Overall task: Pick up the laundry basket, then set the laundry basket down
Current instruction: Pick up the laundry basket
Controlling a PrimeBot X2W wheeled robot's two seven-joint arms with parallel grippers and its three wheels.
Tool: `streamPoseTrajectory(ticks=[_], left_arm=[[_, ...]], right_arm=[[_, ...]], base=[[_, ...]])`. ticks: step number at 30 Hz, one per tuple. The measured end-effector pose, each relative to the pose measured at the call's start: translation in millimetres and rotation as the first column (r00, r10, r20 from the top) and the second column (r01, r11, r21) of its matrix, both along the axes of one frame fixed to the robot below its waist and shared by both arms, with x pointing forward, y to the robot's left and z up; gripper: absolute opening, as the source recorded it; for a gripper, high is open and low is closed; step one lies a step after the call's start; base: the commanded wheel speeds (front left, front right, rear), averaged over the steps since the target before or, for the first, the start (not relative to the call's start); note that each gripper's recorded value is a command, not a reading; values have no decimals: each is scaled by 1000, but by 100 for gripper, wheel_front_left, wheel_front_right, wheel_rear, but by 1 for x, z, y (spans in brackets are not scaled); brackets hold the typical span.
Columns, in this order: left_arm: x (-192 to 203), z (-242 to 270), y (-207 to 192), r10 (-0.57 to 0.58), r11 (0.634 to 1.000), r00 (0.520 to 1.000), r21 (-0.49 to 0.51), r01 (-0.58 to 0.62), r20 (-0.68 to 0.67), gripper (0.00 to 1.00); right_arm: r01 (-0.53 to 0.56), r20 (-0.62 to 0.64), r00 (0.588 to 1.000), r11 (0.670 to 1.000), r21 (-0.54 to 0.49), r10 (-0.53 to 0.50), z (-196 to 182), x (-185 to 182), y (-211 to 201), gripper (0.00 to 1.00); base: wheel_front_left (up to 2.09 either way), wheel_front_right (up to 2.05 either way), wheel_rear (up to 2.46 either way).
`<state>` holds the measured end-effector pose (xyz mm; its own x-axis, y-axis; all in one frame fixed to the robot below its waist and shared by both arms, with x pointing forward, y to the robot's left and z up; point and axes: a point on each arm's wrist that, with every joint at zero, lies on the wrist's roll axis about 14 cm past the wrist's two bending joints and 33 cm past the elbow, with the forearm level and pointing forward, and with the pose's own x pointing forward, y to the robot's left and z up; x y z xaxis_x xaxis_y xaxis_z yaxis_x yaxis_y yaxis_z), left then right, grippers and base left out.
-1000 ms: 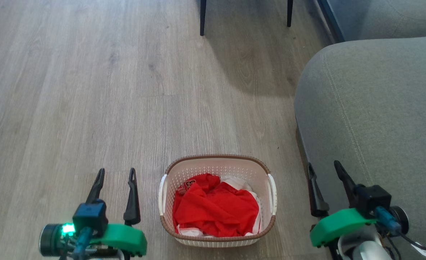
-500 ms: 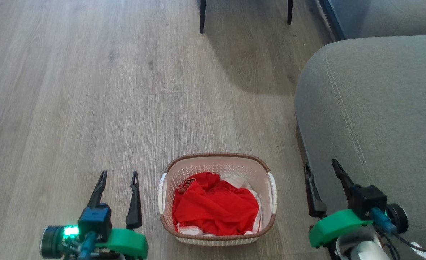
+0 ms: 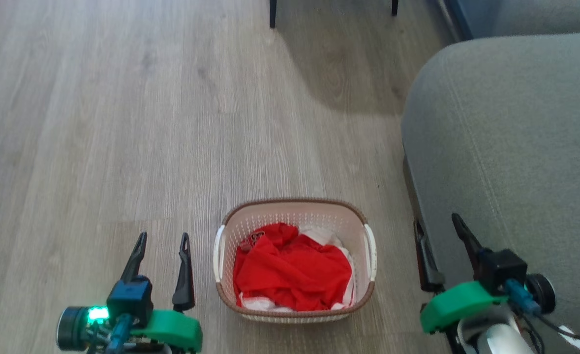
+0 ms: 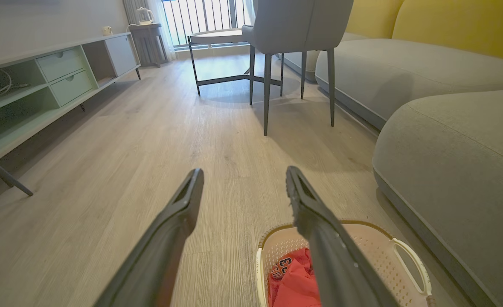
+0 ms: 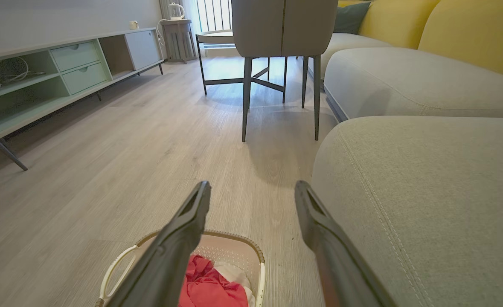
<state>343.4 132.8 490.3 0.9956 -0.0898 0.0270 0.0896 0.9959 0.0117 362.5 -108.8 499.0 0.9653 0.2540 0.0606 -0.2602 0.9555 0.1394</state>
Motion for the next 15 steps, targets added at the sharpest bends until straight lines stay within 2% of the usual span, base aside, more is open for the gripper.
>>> streamPoseTrajectory(ticks=[4,9,15], left_arm=[[7,-17,-2,-8,1000,998,-2,8,-56,100],[37,-28,-8,-31,999,996,-10,30,-81,100],[72,-60,-16,-58,998,986,-23,55,-157,100]], right_arm=[[-3,-15,1000,1000,-3,3,-5,14,1,100],[-8,-38,999,1000,-16,7,-16,43,2,100],[-4,-128,992,999,-35,0,-54,78,-1,100]], base=[[0,0,0],[0,0,0],[0,0,0]])
